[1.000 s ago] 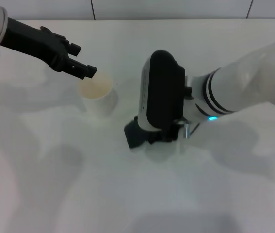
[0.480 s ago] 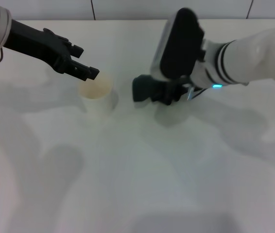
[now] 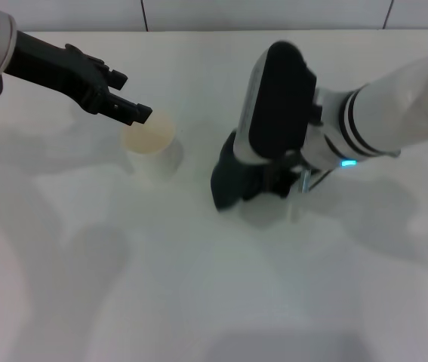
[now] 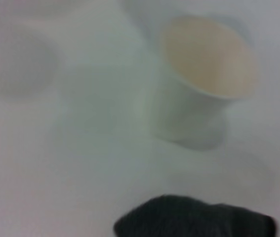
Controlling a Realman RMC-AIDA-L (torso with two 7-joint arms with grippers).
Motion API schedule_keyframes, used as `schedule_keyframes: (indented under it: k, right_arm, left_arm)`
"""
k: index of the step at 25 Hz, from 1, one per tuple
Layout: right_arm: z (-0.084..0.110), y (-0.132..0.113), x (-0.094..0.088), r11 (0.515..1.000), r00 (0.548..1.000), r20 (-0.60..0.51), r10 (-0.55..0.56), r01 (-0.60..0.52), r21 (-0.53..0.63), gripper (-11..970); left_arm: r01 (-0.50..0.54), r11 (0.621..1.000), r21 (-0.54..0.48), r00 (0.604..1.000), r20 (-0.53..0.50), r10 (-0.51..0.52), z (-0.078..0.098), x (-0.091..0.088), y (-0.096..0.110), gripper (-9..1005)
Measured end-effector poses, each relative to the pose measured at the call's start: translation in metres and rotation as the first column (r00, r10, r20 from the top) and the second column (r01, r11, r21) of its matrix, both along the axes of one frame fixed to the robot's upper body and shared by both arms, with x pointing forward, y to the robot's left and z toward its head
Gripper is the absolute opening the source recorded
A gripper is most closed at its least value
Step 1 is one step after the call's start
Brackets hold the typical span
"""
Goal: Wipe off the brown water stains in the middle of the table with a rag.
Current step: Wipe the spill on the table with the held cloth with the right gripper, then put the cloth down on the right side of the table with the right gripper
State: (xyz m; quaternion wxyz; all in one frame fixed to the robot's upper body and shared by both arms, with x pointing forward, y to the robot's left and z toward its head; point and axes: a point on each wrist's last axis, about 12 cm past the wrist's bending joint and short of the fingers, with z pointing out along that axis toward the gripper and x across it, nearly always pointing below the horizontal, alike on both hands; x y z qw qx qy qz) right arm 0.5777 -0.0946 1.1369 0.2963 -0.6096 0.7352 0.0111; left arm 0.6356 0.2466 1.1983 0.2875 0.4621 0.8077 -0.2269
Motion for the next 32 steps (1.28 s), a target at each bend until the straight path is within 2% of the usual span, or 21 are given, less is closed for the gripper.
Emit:
schedule_keyframes:
  k: [6, 10, 13, 18, 26, 32]
  right_arm:
    - [0.015, 0.005, -0.030, 0.994, 0.994, -0.058, 0.093, -0.096, -0.053, 74]
    - [0.018, -0.001, -0.035, 0.989, 0.992, -0.091, 0.090, -0.100, -0.108, 74]
    - [0.019, -0.011, -0.029, 0.991, 0.994, -0.096, 0.046, -0.058, -0.119, 74]
    - [0.024, -0.044, -0.010, 0.992, 0.990, -0.094, -0.103, 0.096, -0.076, 75]
    - [0.016, -0.106, 0.014, 0.942, 0.934, -0.128, -0.333, 0.324, -0.085, 76]
    - [0.012, -0.132, 0.019, 0.906, 0.892, -0.157, -0.424, 0.414, -0.092, 76]
  left_arm:
    - [-0.004, 1.000, 0.003, 1.000, 0.002, 0.004, 0.000, 0.000, 0.001, 832]
    - [-0.006, 1.000, 0.004, 1.000, 0.003, 0.006, 0.001, 0.000, 0.002, 832]
    - [-0.008, 1.000, 0.005, 1.000, 0.004, 0.008, 0.001, 0.000, 0.003, 832]
    - [-0.009, 1.000, 0.005, 1.000, 0.004, 0.009, 0.000, 0.000, 0.002, 833]
    - [-0.009, 1.000, 0.010, 1.000, 0.012, 0.008, 0.001, 0.002, 0.001, 833]
    - [-0.006, 1.000, 0.010, 1.000, 0.013, 0.006, 0.001, 0.002, 0.000, 833]
